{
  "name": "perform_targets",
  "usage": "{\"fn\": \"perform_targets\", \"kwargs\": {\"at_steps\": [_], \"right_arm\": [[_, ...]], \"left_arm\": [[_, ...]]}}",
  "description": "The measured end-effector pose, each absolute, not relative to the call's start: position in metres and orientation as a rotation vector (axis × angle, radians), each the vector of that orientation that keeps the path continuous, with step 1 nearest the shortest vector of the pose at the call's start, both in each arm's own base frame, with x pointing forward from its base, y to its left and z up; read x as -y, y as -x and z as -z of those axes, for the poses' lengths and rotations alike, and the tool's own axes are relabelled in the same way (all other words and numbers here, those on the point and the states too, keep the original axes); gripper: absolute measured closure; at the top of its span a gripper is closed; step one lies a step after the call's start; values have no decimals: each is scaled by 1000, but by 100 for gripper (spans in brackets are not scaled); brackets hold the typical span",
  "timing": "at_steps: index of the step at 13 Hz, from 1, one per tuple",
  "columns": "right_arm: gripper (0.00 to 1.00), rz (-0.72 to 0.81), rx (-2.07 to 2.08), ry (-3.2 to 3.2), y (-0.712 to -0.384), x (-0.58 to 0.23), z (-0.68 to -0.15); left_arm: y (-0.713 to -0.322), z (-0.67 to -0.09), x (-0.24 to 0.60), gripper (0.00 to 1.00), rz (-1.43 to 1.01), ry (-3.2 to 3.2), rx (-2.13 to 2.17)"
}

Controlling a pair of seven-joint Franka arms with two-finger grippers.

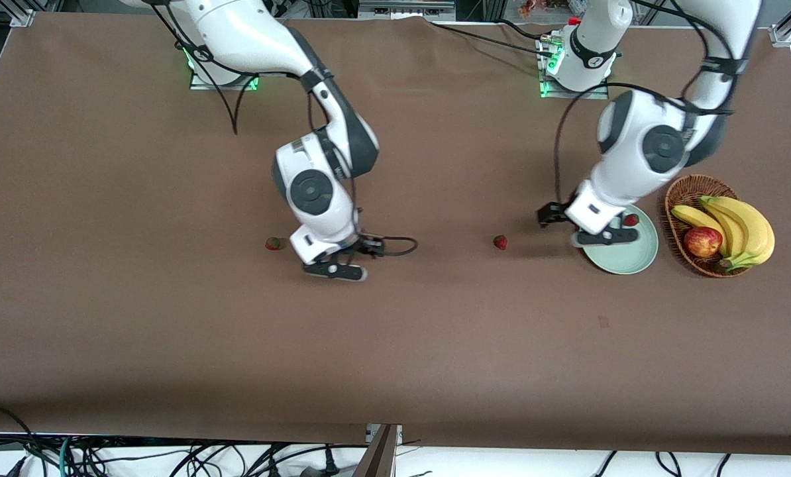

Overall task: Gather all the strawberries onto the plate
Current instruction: 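Release the strawberry onto the plate while the right gripper sets another down, then grasp the second strawberry with the left gripper while the right gripper reaches, then carry the strawberry to the plate while the right gripper grasps the last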

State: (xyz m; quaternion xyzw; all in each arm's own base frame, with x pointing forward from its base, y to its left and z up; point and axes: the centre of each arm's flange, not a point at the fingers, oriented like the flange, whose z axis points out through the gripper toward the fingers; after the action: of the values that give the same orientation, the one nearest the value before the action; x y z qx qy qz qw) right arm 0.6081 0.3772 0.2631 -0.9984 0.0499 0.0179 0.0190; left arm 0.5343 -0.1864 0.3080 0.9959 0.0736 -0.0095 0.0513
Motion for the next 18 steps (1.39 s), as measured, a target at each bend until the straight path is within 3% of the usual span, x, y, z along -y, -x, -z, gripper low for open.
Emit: {"fn": "perform_targets", "kwargs": {"at_steps": [4, 9, 13, 15, 18], "right_arm": [[19, -142, 4, 3198, -618, -269, -238], [19, -213, -49, 3179, -608, -221, -210], [21, -275, -77, 3115, -599, -197, -195], [26, -283, -74, 3112, -596, -198, -193], [31, -279, -68, 3111, -595, -201, -192]], "left_arm": [[-534, -245, 242, 0, -15, -3086, -331], [-545, -181, 252, 0, 33, -3089, -395], [-543, -174, 252, 0, 53, -3083, -458], [-542, -173, 252, 5, 58, -3083, -472], [-541, -172, 252, 40, 68, -3082, -515]]}}
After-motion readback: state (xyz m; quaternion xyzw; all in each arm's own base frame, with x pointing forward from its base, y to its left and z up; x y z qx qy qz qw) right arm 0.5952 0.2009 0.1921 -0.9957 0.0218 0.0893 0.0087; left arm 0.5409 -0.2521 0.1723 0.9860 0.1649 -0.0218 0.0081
